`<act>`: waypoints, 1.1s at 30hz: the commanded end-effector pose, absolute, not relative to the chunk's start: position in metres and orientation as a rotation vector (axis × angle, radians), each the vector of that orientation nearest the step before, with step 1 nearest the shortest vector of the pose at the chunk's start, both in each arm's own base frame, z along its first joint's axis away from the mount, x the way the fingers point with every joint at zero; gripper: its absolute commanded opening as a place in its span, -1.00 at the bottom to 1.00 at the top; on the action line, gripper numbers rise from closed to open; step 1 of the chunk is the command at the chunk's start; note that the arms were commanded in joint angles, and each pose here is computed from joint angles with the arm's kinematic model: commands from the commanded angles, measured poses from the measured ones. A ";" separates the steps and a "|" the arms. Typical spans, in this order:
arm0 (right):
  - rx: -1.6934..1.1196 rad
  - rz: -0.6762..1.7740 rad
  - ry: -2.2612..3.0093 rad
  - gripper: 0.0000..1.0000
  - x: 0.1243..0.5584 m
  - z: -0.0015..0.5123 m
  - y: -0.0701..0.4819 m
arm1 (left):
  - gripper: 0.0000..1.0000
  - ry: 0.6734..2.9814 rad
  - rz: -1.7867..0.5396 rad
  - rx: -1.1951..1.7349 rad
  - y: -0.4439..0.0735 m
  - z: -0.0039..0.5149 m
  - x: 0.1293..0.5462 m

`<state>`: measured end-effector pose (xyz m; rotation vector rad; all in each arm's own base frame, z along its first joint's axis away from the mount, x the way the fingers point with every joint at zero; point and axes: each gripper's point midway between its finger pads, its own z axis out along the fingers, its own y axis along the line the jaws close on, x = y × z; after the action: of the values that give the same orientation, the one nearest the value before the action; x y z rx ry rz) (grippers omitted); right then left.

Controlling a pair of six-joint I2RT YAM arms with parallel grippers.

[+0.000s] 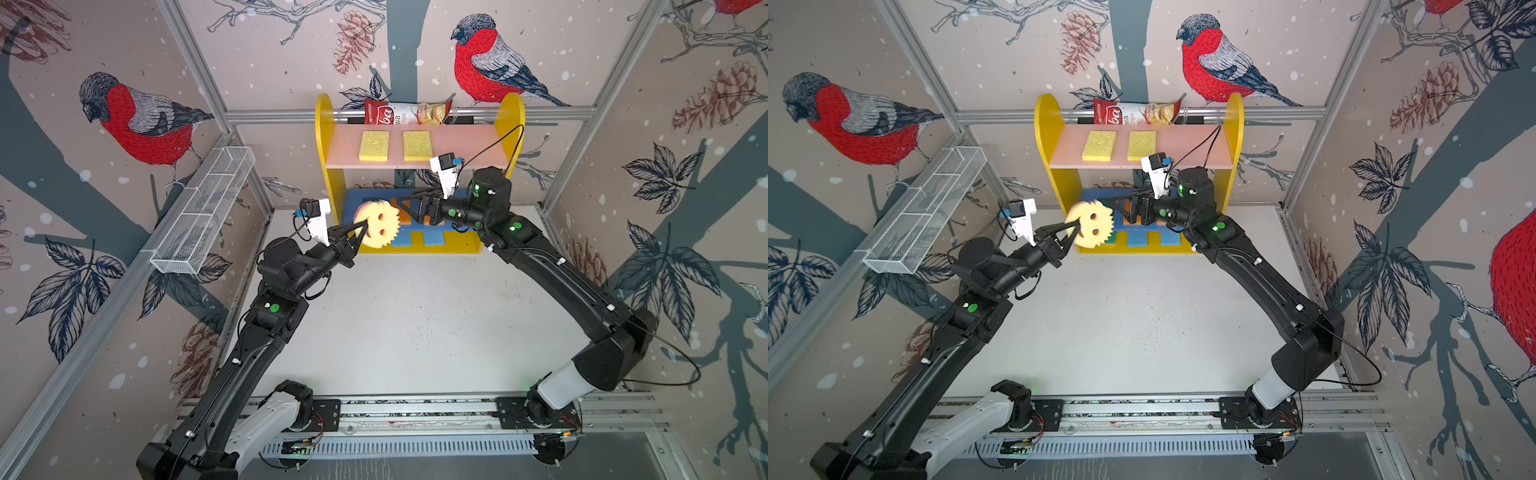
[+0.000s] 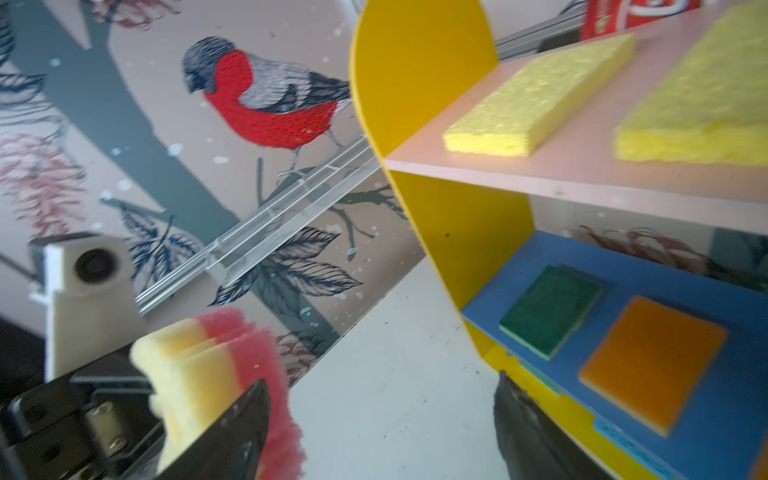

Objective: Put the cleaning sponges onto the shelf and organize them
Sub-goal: 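Bring the right gripper to the smiley sponge and grasp it from the left gripper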

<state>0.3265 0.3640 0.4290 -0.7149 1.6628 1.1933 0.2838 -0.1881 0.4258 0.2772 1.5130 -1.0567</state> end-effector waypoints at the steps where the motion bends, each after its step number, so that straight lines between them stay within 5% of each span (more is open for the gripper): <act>1: -0.902 1.283 1.501 0.74 0.289 0.448 0.376 | -1.00 1.392 -1.178 0.399 -0.202 0.453 0.263; 33: -1.018 1.566 1.319 0.81 0.245 0.473 0.315 | -1.00 1.295 -1.326 0.530 -0.208 0.471 0.248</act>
<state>0.2566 0.3240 0.4602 -0.9833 1.3856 1.5471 0.2521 -0.2118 0.4572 0.5145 1.3657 -1.3291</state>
